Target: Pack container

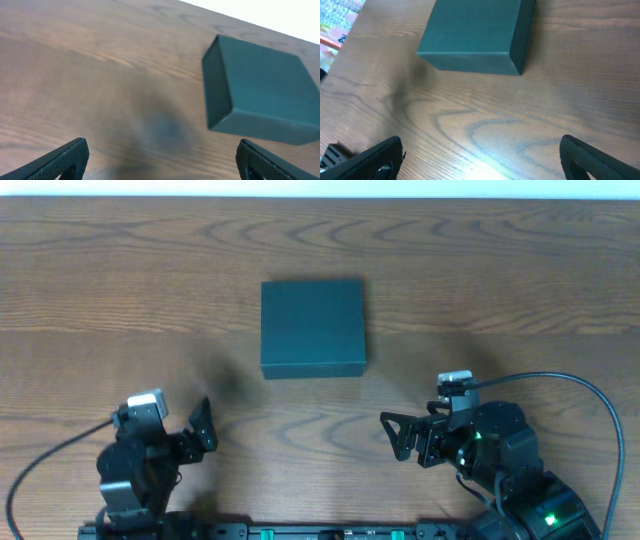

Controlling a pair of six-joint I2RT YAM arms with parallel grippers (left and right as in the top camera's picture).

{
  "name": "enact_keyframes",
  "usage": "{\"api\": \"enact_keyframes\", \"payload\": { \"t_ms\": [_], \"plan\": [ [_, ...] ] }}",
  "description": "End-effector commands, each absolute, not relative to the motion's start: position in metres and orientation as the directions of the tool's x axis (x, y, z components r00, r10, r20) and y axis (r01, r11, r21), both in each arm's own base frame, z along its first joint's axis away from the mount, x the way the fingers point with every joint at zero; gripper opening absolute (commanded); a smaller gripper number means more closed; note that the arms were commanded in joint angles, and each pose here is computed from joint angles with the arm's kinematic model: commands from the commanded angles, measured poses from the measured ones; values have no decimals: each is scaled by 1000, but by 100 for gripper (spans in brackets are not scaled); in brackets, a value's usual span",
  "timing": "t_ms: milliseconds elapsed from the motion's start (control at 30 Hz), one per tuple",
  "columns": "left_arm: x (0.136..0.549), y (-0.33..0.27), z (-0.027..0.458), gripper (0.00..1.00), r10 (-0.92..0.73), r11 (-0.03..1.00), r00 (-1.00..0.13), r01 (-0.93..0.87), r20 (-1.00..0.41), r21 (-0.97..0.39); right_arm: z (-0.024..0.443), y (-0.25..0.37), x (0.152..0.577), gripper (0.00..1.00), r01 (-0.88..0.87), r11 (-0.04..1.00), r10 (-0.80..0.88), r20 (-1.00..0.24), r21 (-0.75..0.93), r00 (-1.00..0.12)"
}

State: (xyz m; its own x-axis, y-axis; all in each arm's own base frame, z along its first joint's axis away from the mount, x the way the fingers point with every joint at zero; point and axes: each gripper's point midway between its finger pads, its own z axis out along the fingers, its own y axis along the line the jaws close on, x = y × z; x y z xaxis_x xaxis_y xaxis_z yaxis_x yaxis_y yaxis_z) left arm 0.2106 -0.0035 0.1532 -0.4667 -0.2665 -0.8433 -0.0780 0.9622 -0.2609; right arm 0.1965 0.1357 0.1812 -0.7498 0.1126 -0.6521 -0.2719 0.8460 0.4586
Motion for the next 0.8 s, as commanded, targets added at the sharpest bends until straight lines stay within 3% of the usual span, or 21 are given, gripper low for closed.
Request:
{"api": "enact_keyframes", "payload": {
  "t_ms": [0, 467, 767],
  "plan": [
    [209, 3, 142, 95, -321, 947, -428, -125, -845, -296, 183, 133, 199, 99, -268, 853, 114, -661, 448, -741],
    [209, -3, 99, 95, -318, 947, -438, -98, -841, -307, 183, 133, 199, 100, -268, 853, 114, -661, 448, -741],
    [209, -2, 98, 95, -299, 953, -441, -96, -846, -287, 183, 133, 199, 99, -268, 853, 114, -661, 448, -741]
  ]
}}
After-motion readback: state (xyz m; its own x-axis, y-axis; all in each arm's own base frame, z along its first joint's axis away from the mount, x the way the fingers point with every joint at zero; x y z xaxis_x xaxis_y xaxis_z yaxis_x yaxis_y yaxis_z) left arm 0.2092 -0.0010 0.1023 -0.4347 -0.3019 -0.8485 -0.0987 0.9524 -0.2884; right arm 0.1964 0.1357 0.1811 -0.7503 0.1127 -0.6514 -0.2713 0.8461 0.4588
